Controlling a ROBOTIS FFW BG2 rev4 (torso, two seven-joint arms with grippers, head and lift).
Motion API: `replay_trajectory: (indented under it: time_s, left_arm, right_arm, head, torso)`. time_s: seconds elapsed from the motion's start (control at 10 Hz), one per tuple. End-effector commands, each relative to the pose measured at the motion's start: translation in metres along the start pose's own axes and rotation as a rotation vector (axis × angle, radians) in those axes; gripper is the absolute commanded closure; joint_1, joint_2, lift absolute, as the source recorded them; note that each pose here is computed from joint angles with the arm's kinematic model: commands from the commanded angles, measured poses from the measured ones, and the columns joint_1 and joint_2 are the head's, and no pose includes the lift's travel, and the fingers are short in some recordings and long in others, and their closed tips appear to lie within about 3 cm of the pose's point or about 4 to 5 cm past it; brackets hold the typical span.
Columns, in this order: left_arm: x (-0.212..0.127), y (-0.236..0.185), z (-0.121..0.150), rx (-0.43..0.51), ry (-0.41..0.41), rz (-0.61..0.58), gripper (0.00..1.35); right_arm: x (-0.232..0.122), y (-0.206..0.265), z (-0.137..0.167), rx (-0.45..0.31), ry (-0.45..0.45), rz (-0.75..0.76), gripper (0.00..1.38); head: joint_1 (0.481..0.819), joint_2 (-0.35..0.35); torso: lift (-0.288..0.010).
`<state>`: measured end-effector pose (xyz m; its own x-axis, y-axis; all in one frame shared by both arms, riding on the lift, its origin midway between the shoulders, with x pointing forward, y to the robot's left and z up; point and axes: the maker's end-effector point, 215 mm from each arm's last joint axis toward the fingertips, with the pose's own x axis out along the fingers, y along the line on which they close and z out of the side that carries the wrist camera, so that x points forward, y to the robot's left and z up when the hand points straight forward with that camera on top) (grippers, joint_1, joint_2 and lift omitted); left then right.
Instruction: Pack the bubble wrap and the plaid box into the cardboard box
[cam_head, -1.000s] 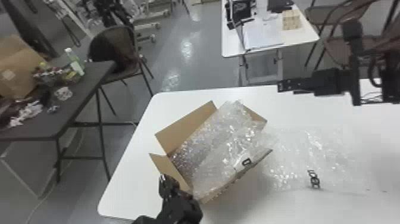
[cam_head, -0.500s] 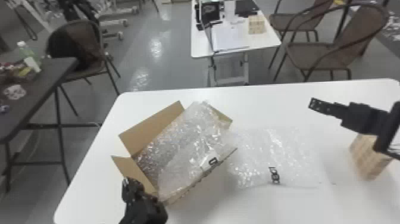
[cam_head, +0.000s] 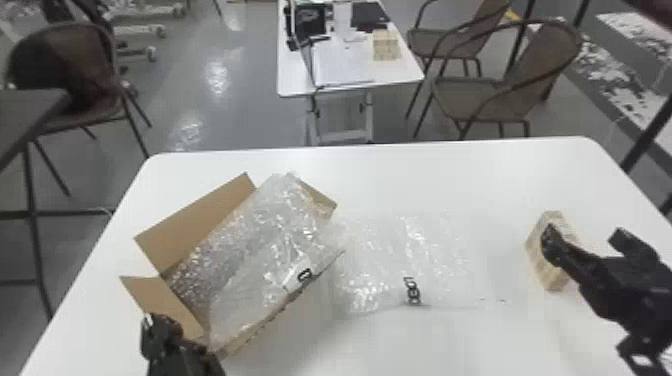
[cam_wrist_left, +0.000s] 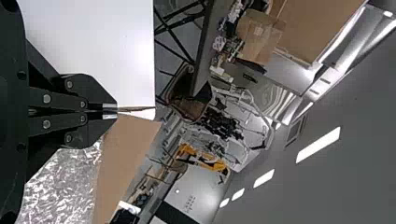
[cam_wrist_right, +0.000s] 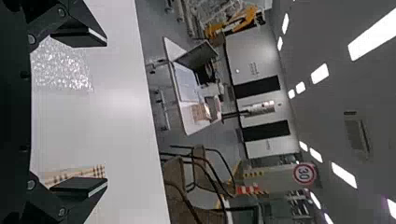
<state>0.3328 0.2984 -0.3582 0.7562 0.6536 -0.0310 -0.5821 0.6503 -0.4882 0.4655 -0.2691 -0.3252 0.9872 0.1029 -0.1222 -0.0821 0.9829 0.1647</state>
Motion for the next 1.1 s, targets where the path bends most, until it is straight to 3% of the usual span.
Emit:
replay_trajectory:
  time_s: [0.0,0.2,0.5,1.0]
  left_arm:
    - [-0.001,0.005,0.002,-0.002,-0.004,0.008,1.22]
    - [-0.003,0.009,0.003,-0.005,-0.005,0.016,1.22]
    - [-0.004,0.01,0.002,-0.008,-0.001,0.021,1.22]
    - [-0.004,0.01,0.002,-0.014,-0.002,0.025,1.22]
  right_arm:
    - [-0.028,-0.013,-0.02,-0.05,-0.042,-0.084,0.23]
    - [-0.021,-0.051,-0.054,-0.008,-0.023,-0.111,0.23]
    - [0.001,-0.057,-0.09,0.089,-0.002,-0.083,0.23]
    - [0.028,-0.072,-0.105,0.098,0.024,-0.064,0.23]
  head:
    - [0.695,0.049]
    - [0.695,0.019]
    - [0.695,-0.014]
    - [0.695,-0.017]
  torso:
    - [-0.102]
    - [-0.102]
    - [-0.102]
    - [-0.102]
